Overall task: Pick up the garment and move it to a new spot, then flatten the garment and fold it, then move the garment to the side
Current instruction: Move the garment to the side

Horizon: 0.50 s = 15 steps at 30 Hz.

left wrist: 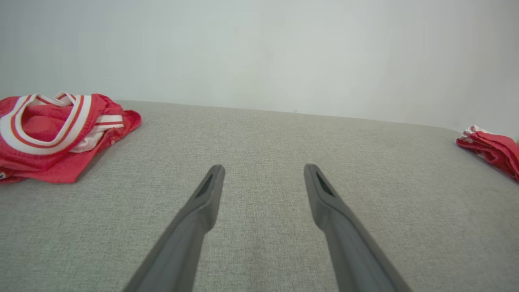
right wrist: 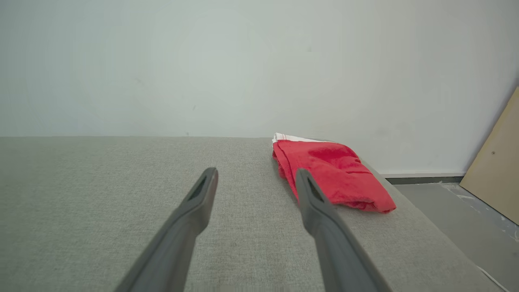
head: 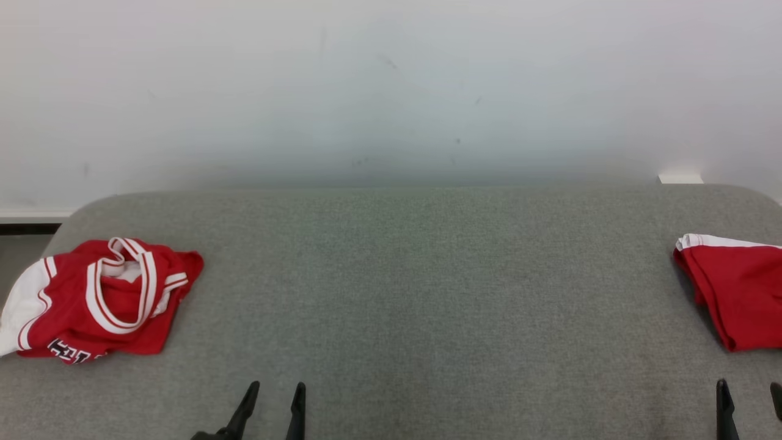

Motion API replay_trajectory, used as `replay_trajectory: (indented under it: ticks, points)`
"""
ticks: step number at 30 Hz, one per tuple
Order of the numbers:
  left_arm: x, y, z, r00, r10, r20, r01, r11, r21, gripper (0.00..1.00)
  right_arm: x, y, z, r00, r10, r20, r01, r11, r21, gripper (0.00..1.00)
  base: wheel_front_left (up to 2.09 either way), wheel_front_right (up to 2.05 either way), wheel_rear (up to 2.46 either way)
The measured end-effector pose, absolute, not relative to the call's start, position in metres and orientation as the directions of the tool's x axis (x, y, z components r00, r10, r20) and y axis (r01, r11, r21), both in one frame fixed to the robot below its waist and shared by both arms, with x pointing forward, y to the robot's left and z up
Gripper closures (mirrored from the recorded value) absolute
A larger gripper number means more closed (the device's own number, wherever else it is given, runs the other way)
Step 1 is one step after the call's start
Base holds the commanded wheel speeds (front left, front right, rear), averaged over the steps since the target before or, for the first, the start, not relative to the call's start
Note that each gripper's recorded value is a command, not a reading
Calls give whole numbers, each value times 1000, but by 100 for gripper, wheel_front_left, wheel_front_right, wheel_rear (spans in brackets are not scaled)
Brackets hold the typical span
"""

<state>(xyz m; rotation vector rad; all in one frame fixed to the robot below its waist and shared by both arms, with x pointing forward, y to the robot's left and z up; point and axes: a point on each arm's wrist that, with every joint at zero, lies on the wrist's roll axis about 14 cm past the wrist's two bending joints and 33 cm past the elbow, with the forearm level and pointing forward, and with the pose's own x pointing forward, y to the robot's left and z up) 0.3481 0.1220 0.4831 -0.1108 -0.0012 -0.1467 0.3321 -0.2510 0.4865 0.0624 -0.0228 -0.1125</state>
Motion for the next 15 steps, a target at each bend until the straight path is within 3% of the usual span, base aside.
replay_trajectory:
  ticks: [6, 15]
  points:
    - [344, 121, 489, 989, -144, 29, 147, 983, -111, 0, 314, -240, 477, 993, -122, -2, 121, 986, 113, 0, 0, 0, 0]
    - [343, 122, 490, 989, -142, 31, 144, 983, -117, 0, 316, -228, 476, 996, -90, -5, 90, 989, 116, 0, 0, 0, 0]
